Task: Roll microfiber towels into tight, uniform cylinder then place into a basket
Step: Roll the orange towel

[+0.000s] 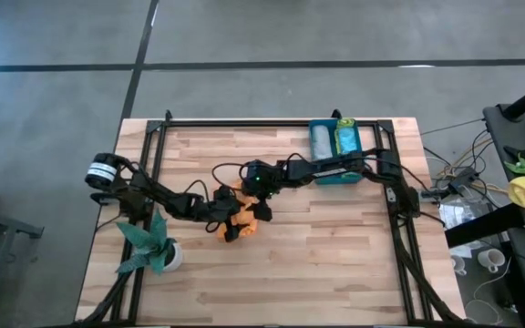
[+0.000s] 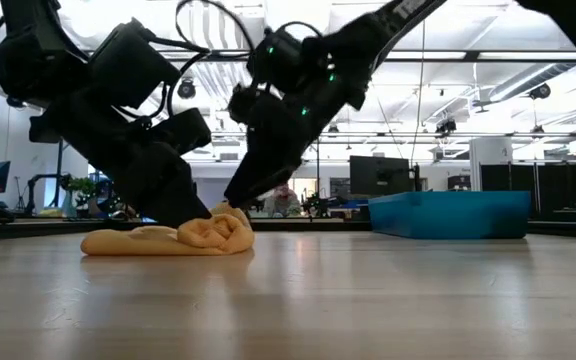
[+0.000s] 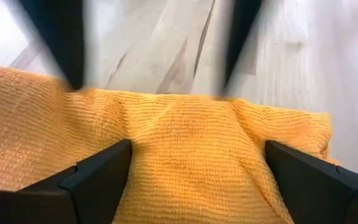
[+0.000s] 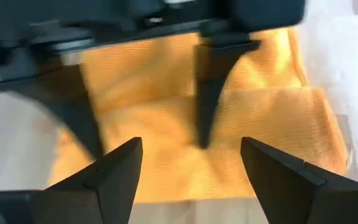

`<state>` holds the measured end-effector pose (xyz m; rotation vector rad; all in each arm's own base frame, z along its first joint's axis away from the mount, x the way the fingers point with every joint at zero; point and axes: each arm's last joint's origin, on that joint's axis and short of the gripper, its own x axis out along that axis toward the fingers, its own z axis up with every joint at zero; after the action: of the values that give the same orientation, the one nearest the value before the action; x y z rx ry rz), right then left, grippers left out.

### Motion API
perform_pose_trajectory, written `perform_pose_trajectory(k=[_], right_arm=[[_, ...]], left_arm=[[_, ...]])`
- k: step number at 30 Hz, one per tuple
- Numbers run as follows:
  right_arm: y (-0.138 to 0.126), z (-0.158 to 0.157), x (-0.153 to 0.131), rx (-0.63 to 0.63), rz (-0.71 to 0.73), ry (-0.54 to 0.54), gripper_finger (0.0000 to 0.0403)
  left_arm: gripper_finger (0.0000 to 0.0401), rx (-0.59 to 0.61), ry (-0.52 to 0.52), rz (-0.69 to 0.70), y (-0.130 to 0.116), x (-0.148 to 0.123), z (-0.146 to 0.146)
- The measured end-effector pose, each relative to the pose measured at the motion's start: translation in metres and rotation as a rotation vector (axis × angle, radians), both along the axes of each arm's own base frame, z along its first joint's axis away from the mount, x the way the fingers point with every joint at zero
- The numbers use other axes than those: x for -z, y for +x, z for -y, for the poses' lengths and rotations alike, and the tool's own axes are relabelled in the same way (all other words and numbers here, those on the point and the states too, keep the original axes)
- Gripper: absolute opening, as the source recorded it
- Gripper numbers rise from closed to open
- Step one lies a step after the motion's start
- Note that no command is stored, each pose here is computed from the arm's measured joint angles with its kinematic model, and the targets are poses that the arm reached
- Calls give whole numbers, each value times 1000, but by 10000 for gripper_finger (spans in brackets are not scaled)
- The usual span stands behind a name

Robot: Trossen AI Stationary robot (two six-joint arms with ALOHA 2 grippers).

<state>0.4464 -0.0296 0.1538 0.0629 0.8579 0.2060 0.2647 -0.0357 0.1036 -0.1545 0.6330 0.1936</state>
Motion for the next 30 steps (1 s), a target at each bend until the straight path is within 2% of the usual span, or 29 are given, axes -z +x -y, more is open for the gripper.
perform_pose_trajectory(k=[4, 7, 14, 22, 26, 30], right_arm=[[-4, -19, 7, -23, -35, 15, 269], [-2, -25, 8, 9, 0, -25, 275], [-4, -22, 18, 74, 1, -64, 295], [-4, -22, 34, 78, -32, -58, 297], [-4, -22, 25, 76, -43, -59, 297], [-7, -23, 0, 57, -53, -75, 297]], left_arm=[[352, 24, 17, -2, -1, -1, 0], [352, 52, 48, -3, -2, -4, -1], [352, 63, 75, 25, -6, -20, -4], [352, 26, 94, 114, -15, -52, -8], [352, 20, 150, 76, -13, -46, -16], [352, 24, 186, 4, -10, -28, -21]])
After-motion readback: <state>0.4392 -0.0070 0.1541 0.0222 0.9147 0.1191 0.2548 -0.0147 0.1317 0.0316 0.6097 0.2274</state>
